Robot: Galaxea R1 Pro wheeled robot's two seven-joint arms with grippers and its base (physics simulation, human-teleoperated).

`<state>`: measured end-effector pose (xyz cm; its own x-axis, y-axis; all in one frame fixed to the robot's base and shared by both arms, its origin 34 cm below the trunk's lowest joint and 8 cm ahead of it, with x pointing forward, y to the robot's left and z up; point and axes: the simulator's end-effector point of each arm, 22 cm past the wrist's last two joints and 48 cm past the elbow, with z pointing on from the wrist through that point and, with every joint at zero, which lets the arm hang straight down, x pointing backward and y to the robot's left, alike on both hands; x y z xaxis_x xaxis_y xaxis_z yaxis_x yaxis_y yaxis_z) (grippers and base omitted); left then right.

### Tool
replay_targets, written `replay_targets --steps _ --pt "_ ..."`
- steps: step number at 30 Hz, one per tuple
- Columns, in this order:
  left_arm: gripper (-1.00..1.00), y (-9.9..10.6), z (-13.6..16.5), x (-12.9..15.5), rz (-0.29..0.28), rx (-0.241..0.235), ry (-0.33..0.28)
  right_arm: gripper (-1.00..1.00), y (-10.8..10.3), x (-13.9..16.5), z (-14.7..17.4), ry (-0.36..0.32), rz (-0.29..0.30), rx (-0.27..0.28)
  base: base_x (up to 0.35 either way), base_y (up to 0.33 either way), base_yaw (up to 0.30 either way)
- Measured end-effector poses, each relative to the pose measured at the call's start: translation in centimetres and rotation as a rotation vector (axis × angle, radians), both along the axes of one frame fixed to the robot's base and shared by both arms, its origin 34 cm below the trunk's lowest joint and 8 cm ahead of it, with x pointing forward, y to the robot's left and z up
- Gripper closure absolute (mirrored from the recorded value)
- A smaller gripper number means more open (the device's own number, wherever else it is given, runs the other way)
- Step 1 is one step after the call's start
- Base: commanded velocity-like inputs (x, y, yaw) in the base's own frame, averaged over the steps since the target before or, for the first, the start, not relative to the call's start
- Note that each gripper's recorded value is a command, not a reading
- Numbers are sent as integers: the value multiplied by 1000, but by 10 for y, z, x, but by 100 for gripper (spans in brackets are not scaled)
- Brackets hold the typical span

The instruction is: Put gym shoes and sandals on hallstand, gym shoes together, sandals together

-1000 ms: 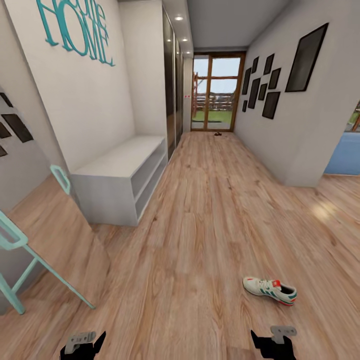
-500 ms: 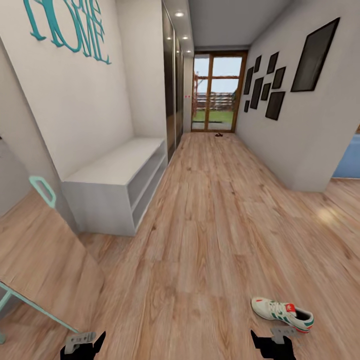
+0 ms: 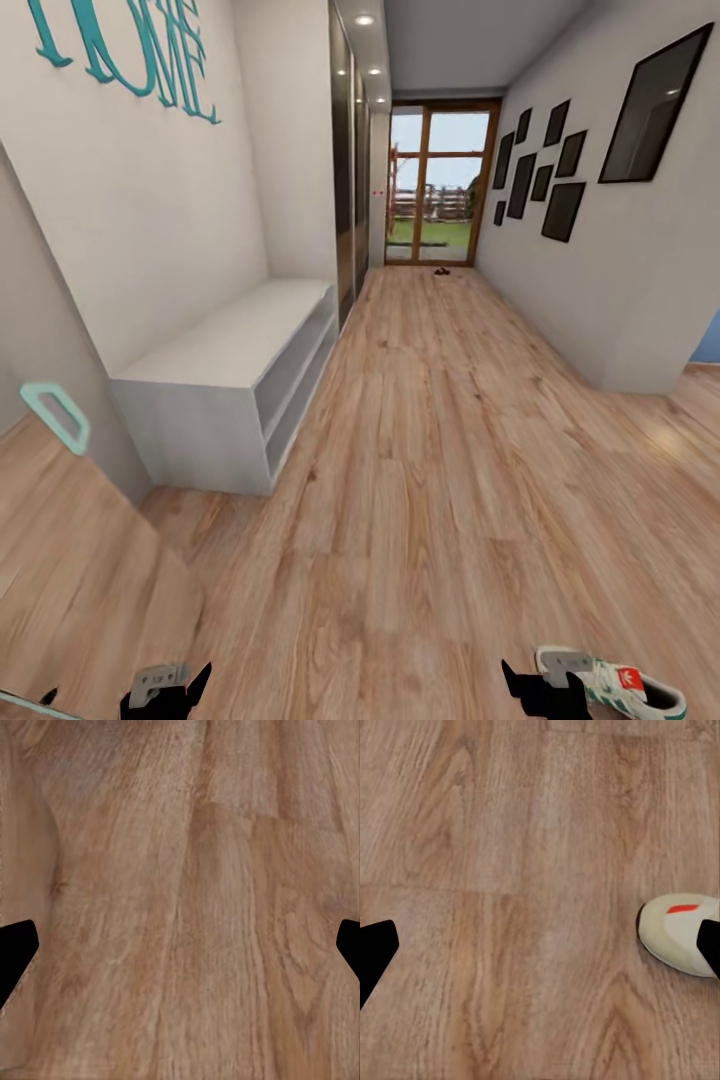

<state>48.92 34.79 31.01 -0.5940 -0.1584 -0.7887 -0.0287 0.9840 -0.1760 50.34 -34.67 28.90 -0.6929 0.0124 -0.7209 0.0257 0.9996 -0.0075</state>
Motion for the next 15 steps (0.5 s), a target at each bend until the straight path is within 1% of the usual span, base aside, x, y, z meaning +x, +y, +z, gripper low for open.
replay_targets --steps 8,15 --pt "-100 0 0 0 0 0 0 -100 0 0 0 0 0 0 336 107 0" --pt "-100 0 0 0 0 0 0 -100 0 0 0 0 0 0 336 36 0"
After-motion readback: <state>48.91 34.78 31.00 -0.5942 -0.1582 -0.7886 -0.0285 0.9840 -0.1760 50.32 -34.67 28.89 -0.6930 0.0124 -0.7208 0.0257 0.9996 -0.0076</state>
